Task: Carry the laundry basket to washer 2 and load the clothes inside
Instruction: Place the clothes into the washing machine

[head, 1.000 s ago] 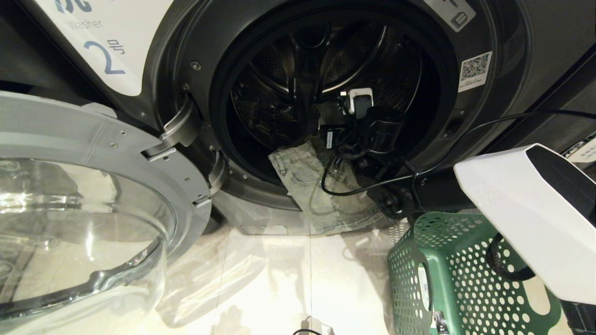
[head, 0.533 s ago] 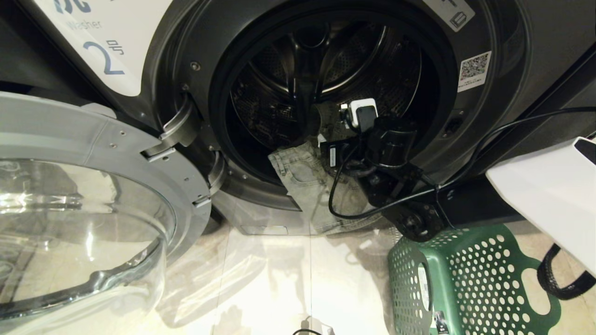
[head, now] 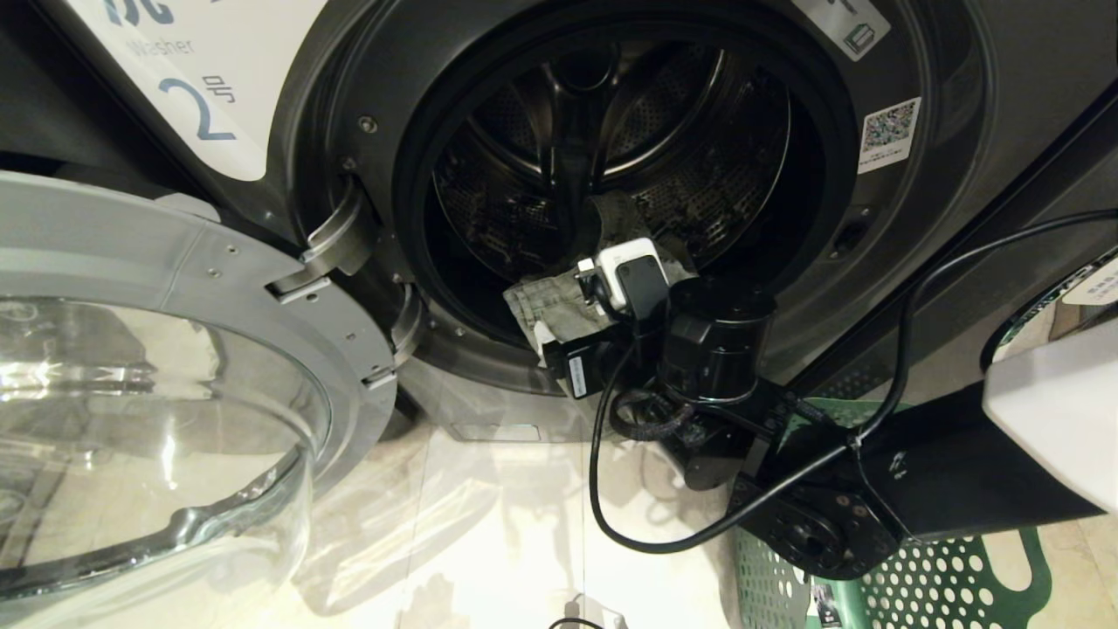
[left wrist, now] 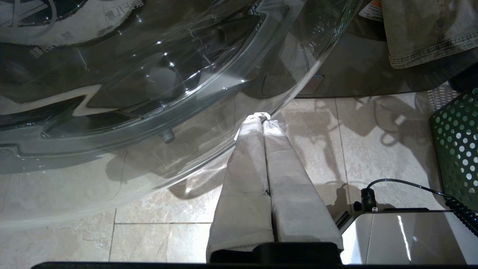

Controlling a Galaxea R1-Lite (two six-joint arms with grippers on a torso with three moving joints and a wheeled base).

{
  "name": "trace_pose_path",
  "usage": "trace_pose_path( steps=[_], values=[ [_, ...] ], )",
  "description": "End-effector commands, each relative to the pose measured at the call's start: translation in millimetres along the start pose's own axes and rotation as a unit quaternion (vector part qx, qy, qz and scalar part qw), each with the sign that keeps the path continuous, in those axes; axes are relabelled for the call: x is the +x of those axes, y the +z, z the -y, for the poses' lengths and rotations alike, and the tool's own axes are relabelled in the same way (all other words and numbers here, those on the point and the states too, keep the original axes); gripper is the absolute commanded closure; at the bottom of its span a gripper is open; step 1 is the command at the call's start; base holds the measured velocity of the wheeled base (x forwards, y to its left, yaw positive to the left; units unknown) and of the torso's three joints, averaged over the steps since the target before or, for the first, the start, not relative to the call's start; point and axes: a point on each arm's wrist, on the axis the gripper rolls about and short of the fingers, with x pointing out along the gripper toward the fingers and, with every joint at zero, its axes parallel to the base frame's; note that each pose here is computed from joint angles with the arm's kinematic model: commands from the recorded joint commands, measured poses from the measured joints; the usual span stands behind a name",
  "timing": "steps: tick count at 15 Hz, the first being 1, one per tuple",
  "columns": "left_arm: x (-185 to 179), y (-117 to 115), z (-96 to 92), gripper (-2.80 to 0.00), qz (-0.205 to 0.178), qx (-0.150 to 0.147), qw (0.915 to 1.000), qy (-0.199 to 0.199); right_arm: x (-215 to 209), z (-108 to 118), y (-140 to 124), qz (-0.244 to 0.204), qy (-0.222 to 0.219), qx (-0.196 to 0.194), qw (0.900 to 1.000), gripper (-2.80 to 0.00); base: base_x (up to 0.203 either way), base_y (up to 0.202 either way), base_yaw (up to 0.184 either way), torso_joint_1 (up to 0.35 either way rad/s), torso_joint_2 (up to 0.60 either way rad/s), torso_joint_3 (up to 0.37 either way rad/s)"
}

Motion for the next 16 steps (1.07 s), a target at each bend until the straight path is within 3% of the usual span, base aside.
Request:
trace_pose_path(
  steps=[1,13,14,16],
  values=[
    [0.2,-0.1,0.0,0.0,-0.001,0.0,1.0,0.0,-5.3,-0.5,4.8,0.006,0.002,0.002,1.0,-2.8,0.0,0.0,0.0,0.0,0.0,0.0],
    [0.2,-0.2,0.0,0.0,-0.001,0.0,1.0,0.0,-34.0,12.0,-17.6,-0.043,0.007,-0.011,0.999,-2.8,0.0,0.0,0.0,0.0,0.0,0.0],
    [0.2,-0.2,0.0,0.0,-0.001,0.0,1.0,0.0,-33.8,11.8,-18.4,-0.044,0.007,-0.009,0.999,0.0,0.0,0.0,0.0,0.0,0.0,0.0],
    [0.1,0.2,0.0,0.0,0.0,0.0,1.0,0.0,-35.3,11.2,-30.4,-0.064,0.008,-0.017,0.998,0.0,0.0,0.0,0.0,0.0,0.0,0.0]
  ],
)
